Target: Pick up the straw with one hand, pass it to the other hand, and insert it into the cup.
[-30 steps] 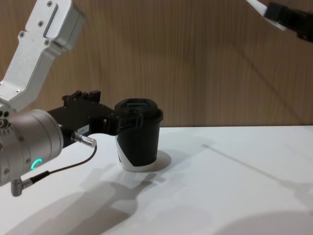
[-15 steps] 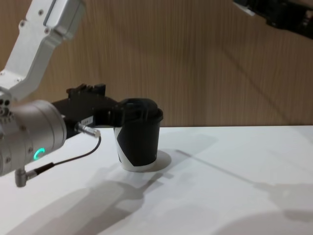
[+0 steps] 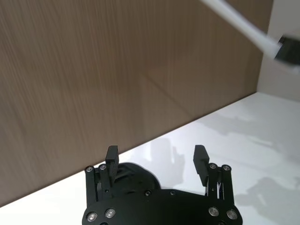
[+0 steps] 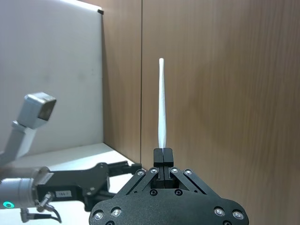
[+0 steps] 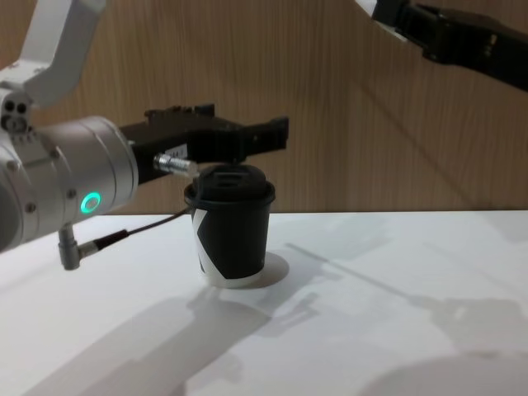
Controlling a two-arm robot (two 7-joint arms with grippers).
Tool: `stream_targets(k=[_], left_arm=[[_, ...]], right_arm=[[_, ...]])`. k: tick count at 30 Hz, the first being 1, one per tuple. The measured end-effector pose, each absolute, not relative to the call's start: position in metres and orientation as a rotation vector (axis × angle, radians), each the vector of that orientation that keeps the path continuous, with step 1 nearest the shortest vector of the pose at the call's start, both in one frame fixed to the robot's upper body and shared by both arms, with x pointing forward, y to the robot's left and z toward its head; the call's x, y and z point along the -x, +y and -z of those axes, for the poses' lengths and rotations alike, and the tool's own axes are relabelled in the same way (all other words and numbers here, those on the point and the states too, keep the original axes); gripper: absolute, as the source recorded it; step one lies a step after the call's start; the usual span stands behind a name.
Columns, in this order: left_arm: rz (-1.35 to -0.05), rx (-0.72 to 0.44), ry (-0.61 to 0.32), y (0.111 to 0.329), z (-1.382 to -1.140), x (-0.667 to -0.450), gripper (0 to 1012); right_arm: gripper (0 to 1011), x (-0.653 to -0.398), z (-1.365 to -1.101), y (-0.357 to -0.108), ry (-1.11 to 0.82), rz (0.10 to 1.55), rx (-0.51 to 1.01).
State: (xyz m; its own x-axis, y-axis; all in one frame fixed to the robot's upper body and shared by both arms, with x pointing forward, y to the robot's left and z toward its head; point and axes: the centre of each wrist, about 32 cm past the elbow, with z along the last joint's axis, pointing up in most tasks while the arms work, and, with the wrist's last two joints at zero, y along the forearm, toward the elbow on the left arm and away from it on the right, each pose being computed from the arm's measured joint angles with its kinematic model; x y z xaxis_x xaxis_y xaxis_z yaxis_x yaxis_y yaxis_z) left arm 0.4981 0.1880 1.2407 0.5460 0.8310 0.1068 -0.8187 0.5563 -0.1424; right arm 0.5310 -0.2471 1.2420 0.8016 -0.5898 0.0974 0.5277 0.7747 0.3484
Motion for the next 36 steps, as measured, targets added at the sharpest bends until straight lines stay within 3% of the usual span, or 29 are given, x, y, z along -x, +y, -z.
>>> stream_targets(k=[22,36], left_arm=[[-0.882,0.311,0.007,0.193,-1.257,-0.494,1003],[-0.753,0.408,0.144,0.191,-1.260,-0.519,1003]], right_arm=[[2,-0.537,-1.231,-0.255,-0.202,0.681,-0.276],[2,-0.538,-1.229,-0.256,-0.202,0.692,-0.268]])
